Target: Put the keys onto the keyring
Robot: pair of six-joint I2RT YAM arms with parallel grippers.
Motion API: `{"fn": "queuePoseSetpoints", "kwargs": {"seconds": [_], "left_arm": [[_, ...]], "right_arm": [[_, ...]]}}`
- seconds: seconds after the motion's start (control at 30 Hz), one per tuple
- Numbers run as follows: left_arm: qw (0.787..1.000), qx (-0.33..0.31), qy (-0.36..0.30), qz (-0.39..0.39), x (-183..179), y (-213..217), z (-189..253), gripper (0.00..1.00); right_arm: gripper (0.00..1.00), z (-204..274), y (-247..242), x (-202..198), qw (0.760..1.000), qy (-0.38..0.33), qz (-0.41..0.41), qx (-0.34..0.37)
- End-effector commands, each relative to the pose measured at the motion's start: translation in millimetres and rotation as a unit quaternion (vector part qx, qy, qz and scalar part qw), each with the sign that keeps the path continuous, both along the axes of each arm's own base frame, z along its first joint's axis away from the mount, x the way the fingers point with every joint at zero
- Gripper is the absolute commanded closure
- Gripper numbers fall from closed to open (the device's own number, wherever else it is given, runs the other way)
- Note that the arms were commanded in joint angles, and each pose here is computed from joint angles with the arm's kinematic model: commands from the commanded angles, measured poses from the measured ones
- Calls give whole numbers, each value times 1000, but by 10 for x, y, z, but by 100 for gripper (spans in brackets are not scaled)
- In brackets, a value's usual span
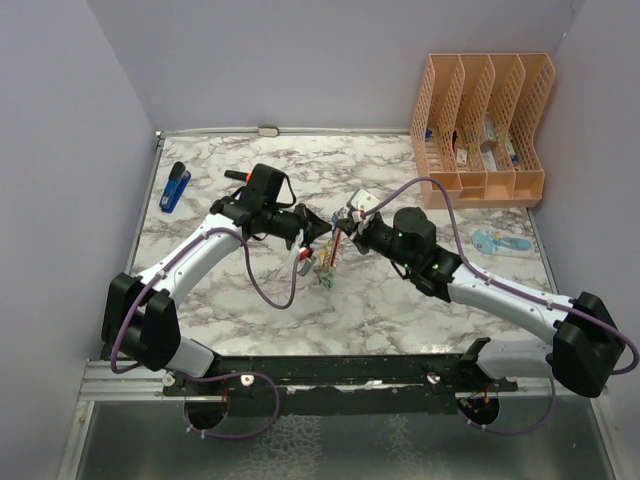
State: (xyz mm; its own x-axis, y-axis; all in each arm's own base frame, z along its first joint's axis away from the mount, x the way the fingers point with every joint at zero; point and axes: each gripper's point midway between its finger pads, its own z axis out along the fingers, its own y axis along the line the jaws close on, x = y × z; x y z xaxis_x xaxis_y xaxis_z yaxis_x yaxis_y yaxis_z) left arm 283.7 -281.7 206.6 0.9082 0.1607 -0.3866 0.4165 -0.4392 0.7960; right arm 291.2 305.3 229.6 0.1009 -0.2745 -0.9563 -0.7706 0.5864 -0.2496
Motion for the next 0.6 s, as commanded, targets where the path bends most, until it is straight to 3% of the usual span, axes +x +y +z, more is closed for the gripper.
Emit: {"fn": "queuePoseSetpoints", "kwargs": {"seconds": [0.0, 0.43, 0.57], "left_arm": [[999, -41, 26, -10, -101, -97, 261, 100], [997, -43, 53, 19, -6, -113, 275, 100], [997, -44, 54, 23, 11, -115, 272, 96]], "right_arm": [[99, 320, -40, 106, 997, -31, -34, 63], [99, 229, -18, 25, 998, -5, -20, 63], [99, 204, -34, 2, 998, -1, -18, 56]]}}
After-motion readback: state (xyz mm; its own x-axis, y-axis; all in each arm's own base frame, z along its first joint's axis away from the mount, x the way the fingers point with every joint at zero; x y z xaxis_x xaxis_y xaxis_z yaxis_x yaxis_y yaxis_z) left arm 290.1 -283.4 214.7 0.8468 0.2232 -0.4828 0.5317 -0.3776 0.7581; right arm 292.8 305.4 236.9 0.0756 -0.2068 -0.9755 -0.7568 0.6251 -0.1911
